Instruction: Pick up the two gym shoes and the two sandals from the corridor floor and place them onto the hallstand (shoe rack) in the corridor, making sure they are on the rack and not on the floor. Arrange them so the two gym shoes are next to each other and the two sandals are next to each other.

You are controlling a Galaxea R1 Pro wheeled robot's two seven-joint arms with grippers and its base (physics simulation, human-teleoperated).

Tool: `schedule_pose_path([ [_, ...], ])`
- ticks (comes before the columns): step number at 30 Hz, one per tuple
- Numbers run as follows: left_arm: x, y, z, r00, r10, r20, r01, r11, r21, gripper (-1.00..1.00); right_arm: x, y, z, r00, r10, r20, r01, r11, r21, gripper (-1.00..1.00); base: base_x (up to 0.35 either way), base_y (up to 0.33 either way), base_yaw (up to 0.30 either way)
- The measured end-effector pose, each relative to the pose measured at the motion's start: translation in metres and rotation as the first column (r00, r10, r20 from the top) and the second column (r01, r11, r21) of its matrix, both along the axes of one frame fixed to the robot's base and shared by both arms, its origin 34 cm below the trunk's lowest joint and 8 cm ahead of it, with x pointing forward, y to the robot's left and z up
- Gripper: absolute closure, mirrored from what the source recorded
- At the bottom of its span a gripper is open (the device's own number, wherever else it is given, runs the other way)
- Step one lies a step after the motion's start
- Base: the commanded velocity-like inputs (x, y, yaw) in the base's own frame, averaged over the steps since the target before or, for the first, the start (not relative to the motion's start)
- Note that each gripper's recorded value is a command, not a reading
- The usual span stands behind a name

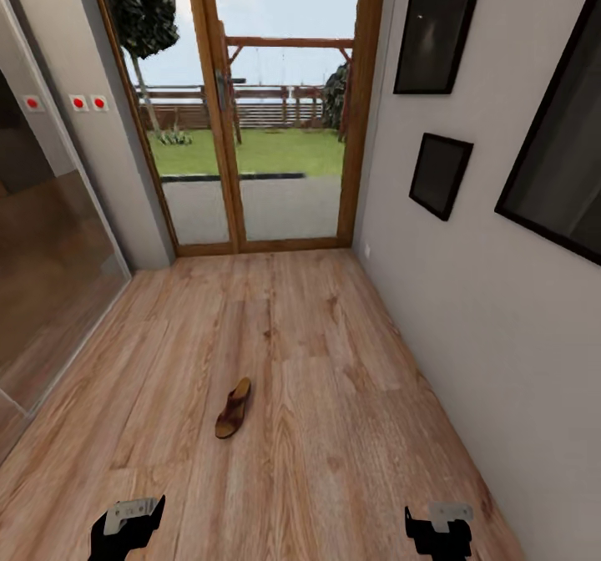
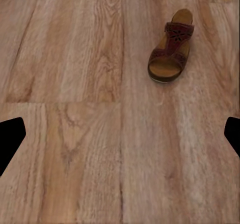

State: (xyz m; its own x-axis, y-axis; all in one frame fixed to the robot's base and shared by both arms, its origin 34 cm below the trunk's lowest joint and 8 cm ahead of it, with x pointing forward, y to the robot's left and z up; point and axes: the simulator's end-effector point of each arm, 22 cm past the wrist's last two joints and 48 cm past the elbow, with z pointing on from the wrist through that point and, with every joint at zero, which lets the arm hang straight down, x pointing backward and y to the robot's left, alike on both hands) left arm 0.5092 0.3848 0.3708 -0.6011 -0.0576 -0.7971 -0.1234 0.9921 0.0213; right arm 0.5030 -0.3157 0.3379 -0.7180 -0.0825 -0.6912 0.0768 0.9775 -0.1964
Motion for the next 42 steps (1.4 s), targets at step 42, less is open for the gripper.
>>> schedule_pose_path([
  [42,0.0014,-0.0003,0.0005,1.000,-0.002,0.002,0.002,1.000,0.000,-1.00,0.0002,0.0028,-0.0004,1.000,0.003,0.000,-0.003,1.000,0.005,-1.00,0.162,-0.085,0.000],
])
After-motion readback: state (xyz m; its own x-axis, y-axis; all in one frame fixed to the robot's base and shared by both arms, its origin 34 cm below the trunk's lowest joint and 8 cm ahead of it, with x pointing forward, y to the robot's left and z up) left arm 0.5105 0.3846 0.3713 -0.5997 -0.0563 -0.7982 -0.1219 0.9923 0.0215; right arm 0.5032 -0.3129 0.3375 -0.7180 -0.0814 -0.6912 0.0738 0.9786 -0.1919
